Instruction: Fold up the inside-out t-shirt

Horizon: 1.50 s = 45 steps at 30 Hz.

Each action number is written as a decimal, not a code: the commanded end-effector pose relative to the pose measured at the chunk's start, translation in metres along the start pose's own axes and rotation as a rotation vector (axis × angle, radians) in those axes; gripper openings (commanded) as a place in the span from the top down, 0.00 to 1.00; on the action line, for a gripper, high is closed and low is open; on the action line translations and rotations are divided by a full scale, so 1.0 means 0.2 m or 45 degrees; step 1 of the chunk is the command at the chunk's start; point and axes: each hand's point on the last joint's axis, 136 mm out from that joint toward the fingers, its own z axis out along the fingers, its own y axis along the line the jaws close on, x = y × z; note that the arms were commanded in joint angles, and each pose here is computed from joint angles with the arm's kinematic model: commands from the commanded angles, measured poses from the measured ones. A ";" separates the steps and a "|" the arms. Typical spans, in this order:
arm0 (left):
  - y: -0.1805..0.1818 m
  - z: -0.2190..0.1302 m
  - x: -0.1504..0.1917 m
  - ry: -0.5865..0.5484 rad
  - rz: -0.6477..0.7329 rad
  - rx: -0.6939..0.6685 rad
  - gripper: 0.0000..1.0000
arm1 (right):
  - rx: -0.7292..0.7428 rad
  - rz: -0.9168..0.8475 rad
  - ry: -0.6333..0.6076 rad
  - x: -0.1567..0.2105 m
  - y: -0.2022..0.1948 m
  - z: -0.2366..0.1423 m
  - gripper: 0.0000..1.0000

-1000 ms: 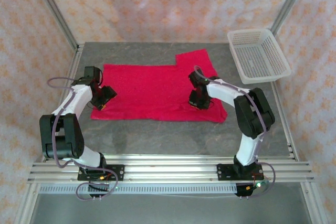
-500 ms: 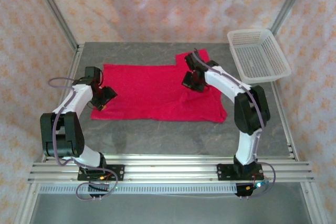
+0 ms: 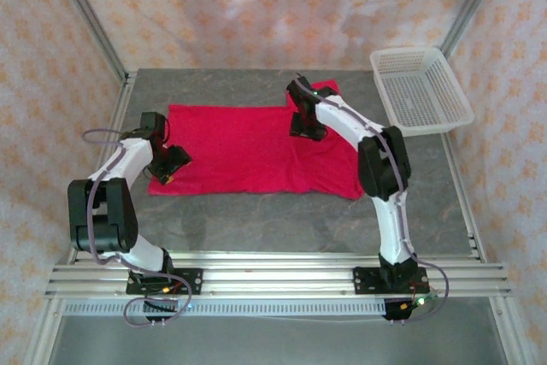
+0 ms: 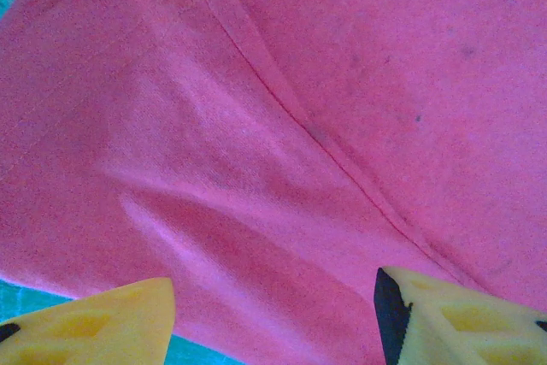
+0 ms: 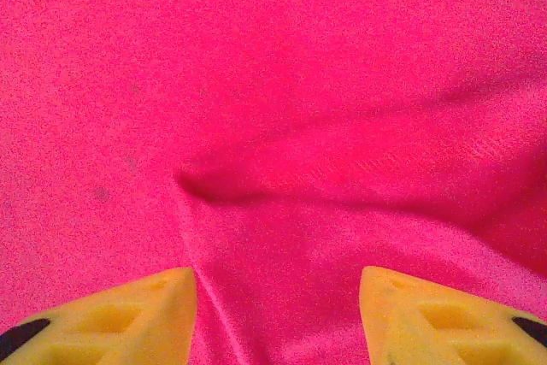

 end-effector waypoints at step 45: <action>0.02 -0.26 -0.11 -0.205 0.049 -0.120 0.36 | -0.133 0.343 -0.101 0.44 -0.52 -0.24 0.70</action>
